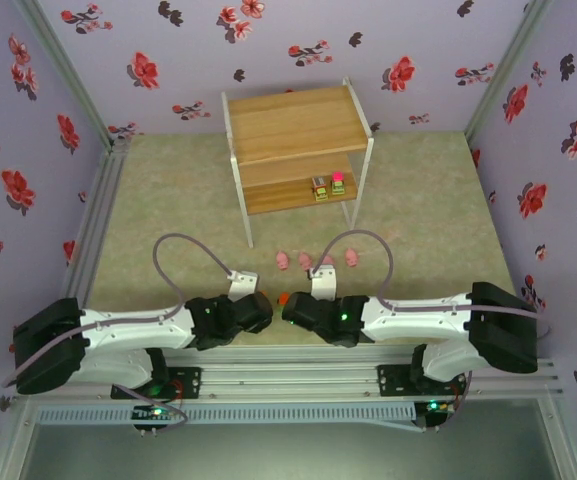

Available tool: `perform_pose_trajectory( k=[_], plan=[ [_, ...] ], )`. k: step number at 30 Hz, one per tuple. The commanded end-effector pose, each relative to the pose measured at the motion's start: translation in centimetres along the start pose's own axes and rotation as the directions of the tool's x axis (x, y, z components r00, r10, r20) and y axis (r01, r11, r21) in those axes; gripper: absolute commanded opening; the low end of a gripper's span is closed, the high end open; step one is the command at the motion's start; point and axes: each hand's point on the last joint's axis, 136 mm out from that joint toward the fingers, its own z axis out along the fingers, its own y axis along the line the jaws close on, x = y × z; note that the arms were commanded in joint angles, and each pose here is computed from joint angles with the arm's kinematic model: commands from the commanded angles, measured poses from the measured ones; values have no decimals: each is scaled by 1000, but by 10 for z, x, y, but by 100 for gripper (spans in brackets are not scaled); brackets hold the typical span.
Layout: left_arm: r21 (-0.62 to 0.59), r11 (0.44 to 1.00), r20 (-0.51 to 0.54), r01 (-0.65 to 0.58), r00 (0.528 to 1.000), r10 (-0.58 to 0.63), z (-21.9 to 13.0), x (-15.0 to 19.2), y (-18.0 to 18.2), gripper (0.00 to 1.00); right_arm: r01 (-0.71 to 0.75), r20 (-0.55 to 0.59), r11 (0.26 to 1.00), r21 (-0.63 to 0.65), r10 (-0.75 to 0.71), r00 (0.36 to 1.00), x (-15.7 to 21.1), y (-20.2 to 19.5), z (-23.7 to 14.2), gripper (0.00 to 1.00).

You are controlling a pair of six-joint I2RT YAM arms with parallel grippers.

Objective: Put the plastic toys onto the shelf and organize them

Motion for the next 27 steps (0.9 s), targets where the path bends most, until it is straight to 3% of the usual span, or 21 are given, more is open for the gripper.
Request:
perform_pose_trajectory(
  k=[1, 27],
  plan=[
    [-26, 999, 29, 38, 999, -37, 1, -8, -2, 68, -15, 21, 1000, 4, 15, 1000, -4, -5, 0, 32],
    [-71, 997, -33, 43, 998, -45, 21, -2, -12, 61, -32, 30, 999, 6, 31, 999, -5, -15, -2, 28]
  ],
)
